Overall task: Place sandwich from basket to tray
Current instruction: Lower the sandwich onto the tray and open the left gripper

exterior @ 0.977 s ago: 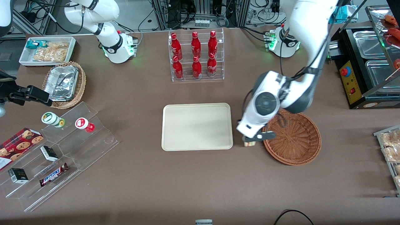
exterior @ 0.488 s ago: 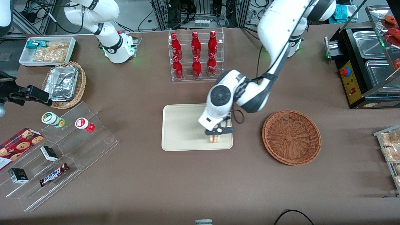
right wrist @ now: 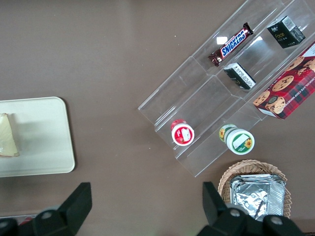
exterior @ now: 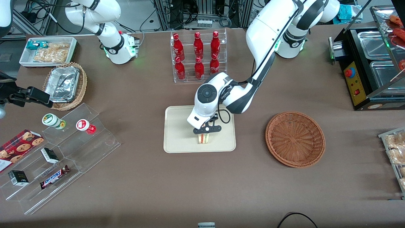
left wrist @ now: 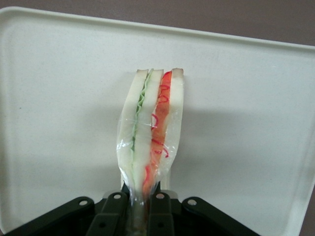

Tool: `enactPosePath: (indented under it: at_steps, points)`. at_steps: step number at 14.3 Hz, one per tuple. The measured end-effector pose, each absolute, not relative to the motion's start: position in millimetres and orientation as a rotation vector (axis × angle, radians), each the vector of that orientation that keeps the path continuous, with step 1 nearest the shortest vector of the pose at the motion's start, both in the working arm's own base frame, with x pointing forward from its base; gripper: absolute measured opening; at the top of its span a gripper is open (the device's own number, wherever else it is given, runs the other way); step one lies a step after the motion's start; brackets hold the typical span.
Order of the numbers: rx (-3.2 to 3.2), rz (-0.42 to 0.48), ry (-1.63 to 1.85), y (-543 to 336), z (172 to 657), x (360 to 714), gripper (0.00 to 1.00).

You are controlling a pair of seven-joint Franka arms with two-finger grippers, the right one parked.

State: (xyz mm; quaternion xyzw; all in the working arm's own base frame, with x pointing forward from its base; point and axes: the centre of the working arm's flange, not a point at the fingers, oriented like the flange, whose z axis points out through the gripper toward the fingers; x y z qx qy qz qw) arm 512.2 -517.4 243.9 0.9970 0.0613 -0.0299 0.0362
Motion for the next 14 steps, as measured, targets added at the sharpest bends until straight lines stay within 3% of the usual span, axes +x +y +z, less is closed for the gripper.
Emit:
enactPosePath:
  at_steps: [5,9,14]
  points:
    - [3.045,-0.074,0.205,-521,254,516,0.60]
    - [3.089,-0.100,0.193,-513,305,517,0.99]
    - [3.207,-0.213,0.305,-436,384,537,1.00]
